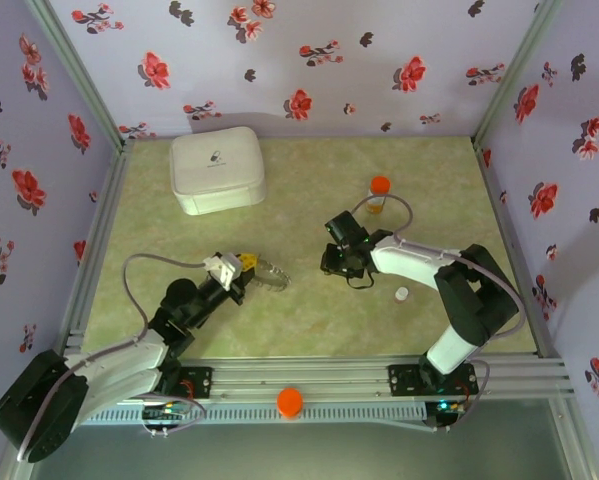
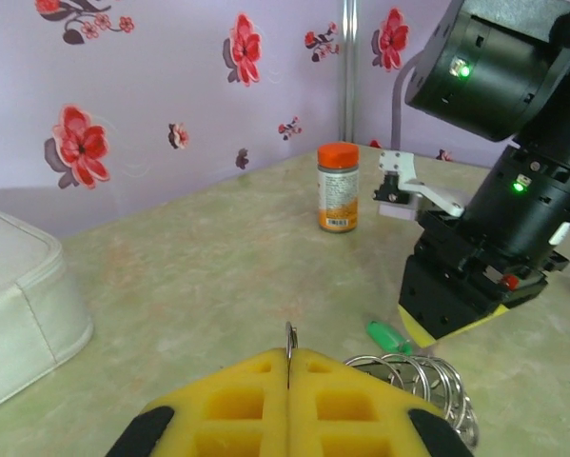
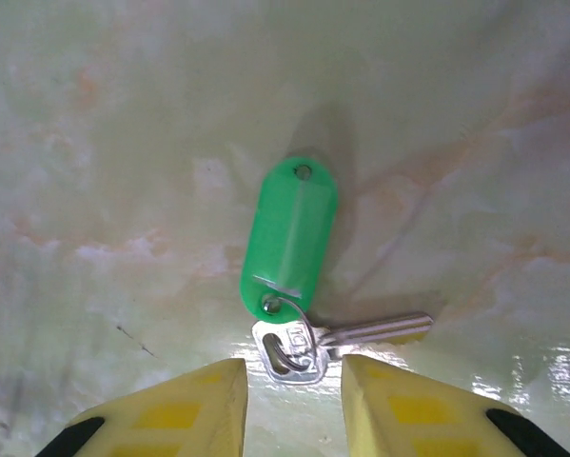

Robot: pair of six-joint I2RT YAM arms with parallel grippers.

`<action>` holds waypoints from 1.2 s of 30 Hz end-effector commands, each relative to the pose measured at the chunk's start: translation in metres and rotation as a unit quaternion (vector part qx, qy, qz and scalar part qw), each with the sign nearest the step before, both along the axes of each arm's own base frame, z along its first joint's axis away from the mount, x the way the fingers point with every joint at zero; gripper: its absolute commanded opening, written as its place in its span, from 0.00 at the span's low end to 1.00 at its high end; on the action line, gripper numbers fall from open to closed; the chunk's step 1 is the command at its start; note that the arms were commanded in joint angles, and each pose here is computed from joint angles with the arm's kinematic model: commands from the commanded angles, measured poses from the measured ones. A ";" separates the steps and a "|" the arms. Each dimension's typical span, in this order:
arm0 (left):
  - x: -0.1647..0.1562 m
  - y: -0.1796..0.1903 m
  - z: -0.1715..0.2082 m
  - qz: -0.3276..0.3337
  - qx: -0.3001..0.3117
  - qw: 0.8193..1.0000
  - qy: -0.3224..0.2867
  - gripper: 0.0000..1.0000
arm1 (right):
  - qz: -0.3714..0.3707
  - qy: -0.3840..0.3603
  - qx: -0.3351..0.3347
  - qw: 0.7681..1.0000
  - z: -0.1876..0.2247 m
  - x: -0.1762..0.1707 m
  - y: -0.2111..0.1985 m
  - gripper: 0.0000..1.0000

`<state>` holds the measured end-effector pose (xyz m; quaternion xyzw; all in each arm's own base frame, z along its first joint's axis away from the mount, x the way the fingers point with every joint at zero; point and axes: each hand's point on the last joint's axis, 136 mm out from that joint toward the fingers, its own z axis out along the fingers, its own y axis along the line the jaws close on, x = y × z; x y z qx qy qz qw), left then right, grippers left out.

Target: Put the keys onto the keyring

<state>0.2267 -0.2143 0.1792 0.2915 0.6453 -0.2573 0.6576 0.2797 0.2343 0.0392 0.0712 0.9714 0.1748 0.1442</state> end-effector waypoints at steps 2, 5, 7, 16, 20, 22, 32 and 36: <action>-0.001 -0.007 0.024 -0.021 -0.035 0.999 -0.014 0.00 | -0.018 -0.012 0.008 1.000 0.000 0.008 0.002 0.31; -0.001 -0.012 0.023 -0.030 -0.034 0.999 -0.007 0.00 | -0.021 -0.009 0.002 1.000 -0.005 0.007 -0.001 0.29; -0.001 -0.013 0.022 -0.034 -0.033 0.999 -0.002 0.00 | -0.024 -0.008 -0.008 1.000 -0.006 0.006 -0.005 0.29; -0.001 -0.018 0.024 -0.043 -0.032 0.999 -0.002 0.00 | -0.018 0.008 -0.018 1.000 -0.012 -0.001 -0.006 0.27; -0.001 -0.018 0.027 -0.046 -0.034 0.998 -0.003 0.00 | -0.017 0.007 -0.008 1.000 -0.014 -0.001 0.000 0.22; -0.002 -0.018 0.027 -0.046 -0.034 0.998 -0.004 0.00 | -0.017 0.008 -0.014 1.000 -0.015 -0.001 -0.001 0.23; -0.002 -0.018 0.024 -0.047 -0.030 0.998 -0.002 0.00 | -0.015 0.019 -0.004 1.000 -0.021 -0.002 0.004 0.23; -0.002 -0.018 0.024 -0.046 -0.029 0.998 -0.002 0.00 | -0.015 0.019 -0.002 1.000 -0.022 -0.002 0.006 0.21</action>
